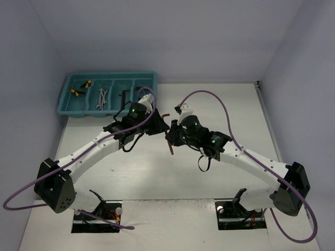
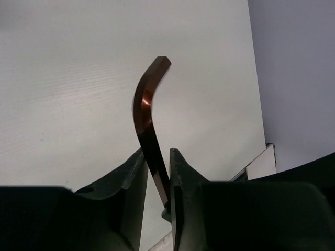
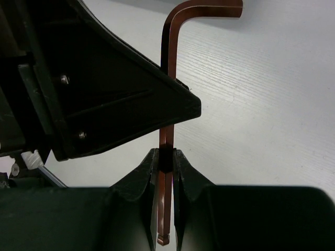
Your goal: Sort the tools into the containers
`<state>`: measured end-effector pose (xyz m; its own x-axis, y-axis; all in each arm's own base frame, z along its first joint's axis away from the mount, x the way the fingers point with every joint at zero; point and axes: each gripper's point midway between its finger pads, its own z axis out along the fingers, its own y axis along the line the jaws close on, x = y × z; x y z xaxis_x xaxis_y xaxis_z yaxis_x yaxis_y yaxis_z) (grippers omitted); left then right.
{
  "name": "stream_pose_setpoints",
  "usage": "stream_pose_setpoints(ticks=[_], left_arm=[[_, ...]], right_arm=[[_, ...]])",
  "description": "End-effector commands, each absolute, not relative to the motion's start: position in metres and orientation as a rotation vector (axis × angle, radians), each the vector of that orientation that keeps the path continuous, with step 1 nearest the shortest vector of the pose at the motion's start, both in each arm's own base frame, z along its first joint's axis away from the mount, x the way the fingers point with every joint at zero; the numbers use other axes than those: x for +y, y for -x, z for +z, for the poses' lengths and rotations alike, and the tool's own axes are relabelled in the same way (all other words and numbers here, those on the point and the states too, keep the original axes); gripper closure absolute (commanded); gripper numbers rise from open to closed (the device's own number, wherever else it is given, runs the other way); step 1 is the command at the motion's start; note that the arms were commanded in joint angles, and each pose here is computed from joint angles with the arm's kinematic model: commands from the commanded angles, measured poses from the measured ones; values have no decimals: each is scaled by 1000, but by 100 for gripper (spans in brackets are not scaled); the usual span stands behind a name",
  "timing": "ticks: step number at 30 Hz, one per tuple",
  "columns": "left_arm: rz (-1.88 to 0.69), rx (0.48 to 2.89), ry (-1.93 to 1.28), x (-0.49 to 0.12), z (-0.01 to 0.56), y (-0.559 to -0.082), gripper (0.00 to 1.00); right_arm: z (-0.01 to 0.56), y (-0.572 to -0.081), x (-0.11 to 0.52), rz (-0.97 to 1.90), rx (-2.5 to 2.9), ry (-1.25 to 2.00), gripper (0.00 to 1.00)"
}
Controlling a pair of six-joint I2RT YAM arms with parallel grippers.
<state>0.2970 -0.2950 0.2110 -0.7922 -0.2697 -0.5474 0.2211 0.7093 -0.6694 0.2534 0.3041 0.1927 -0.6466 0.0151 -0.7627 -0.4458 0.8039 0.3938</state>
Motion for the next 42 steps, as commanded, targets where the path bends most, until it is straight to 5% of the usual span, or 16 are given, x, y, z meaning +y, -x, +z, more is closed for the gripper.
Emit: stream_pose_setpoints(ticks=[1, 5, 11, 14, 24, 36, 40, 42], left_arm=[[-1034, 2104, -6, -303, 258, -314, 96], [-1014, 2069, -30, -302, 267, -320, 100], [-883, 2085, -50, -278, 267, -347, 100], [-781, 2085, -19, -240, 269, -382, 100], [-413, 2156, -7, -104, 246, -528, 100], [-438, 2120, 48, -62, 183, -652, 100], [-447, 2110, 59, -63, 164, -658, 83], [-434, 2103, 63, -61, 167, -655, 59]], right_arm=[[261, -266, 326, 858, 1974, 297, 100], [256, -272, 328, 832, 1984, 301, 98], [253, -281, 328, 797, 1985, 311, 34], [254, -287, 314, 749, 1974, 273, 23], [224, -299, 264, 608, 2057, 211, 16], [203, -299, 238, 554, 2151, 142, 16], [203, -300, 225, 497, 2157, 98, 15], [204, -301, 219, 468, 2157, 90, 15]])
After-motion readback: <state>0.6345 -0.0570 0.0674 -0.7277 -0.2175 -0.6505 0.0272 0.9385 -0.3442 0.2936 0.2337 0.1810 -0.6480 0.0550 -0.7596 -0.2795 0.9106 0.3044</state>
